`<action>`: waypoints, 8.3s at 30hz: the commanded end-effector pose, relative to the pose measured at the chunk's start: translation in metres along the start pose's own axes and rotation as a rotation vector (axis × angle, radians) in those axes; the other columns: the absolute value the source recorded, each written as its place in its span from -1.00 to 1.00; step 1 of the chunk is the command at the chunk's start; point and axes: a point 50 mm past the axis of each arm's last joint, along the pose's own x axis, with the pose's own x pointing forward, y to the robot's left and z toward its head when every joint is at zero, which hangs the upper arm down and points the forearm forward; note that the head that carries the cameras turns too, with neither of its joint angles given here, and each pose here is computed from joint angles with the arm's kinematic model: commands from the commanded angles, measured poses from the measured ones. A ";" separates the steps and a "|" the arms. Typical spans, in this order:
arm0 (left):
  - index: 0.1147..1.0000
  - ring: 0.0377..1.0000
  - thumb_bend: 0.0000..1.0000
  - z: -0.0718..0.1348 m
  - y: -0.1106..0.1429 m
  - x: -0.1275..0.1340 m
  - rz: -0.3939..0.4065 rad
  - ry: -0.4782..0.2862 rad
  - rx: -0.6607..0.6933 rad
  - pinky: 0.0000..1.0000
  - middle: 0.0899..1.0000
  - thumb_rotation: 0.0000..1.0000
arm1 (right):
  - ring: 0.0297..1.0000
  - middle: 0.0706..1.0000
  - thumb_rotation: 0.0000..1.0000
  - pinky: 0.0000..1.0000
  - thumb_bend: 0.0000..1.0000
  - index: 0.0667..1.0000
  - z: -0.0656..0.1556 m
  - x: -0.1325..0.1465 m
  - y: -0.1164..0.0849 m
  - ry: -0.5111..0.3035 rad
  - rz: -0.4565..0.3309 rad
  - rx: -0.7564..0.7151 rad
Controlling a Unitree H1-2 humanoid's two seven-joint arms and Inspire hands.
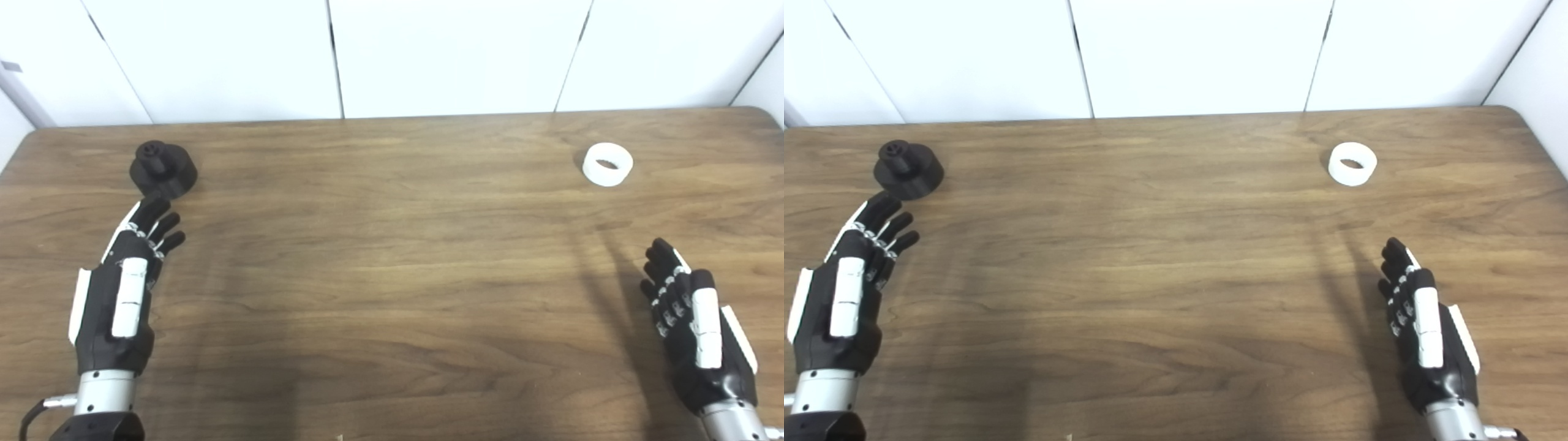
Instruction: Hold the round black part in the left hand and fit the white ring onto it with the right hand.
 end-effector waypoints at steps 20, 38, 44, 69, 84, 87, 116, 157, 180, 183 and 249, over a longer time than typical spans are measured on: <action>0.70 0.72 0.30 -0.025 -0.035 -0.112 0.038 0.247 0.012 0.65 0.75 0.42 | 0.96 0.86 1.00 1.00 0.16 0.84 0.010 0.010 -0.025 -0.172 -0.029 -0.048; 0.66 0.70 0.29 -0.035 -0.040 -0.110 0.050 0.244 -0.002 0.59 0.72 0.38 | 0.98 0.85 1.00 1.00 0.08 0.84 -0.002 0.017 -0.029 -0.177 -0.031 -0.045; 0.67 0.69 0.33 -0.035 -0.040 -0.109 0.059 0.246 -0.018 0.60 0.72 0.31 | 0.98 0.86 1.00 1.00 0.07 0.84 -0.001 0.017 -0.028 -0.176 -0.029 -0.041; 0.87 1.00 1.00 0.026 0.045 -0.019 0.082 0.143 0.662 0.93 1.00 -0.06 | 0.94 0.81 1.00 1.00 0.13 0.82 -0.005 0.019 -0.020 -0.182 -0.033 -0.036; 0.79 0.99 1.00 -0.036 0.083 0.039 0.159 0.260 0.907 1.00 0.96 -0.01 | 0.96 0.82 1.00 1.00 0.15 0.83 -0.004 0.017 -0.019 -0.180 -0.035 -0.036; 0.78 0.99 1.00 -0.039 0.085 0.048 0.161 0.261 0.923 1.00 0.95 -0.04 | 0.95 0.81 1.00 1.00 0.17 0.83 -0.005 0.016 -0.019 -0.177 -0.034 -0.041; 0.76 0.94 1.00 -0.043 0.073 0.152 0.128 0.245 0.996 1.00 0.87 -0.02 | 1.00 0.87 1.00 1.00 0.20 0.85 -0.005 0.016 -0.015 -0.171 -0.024 -0.042; 0.68 0.94 1.00 -0.045 0.050 0.252 0.156 0.328 0.935 1.00 0.86 -0.17 | 0.98 0.85 1.00 1.00 0.17 0.83 -0.006 0.012 -0.010 -0.178 -0.029 -0.048; 0.71 0.97 1.00 -0.053 0.022 0.271 0.094 0.322 0.921 1.00 0.87 -0.15 | 1.00 0.93 1.00 1.00 0.30 0.90 -0.008 0.010 -0.007 -0.187 0.013 -0.011; 0.72 0.97 1.00 -0.053 0.018 0.274 0.095 0.324 0.923 1.00 0.87 -0.18 | 1.00 0.93 1.00 1.00 0.28 0.91 -0.007 0.009 -0.007 -0.188 0.012 -0.014; -0.17 0.65 0.04 -0.061 0.014 0.281 0.230 0.279 0.898 0.47 0.48 -0.90 | 0.98 0.84 1.00 1.00 0.28 0.85 -0.005 0.010 -0.006 -0.177 -0.003 -0.038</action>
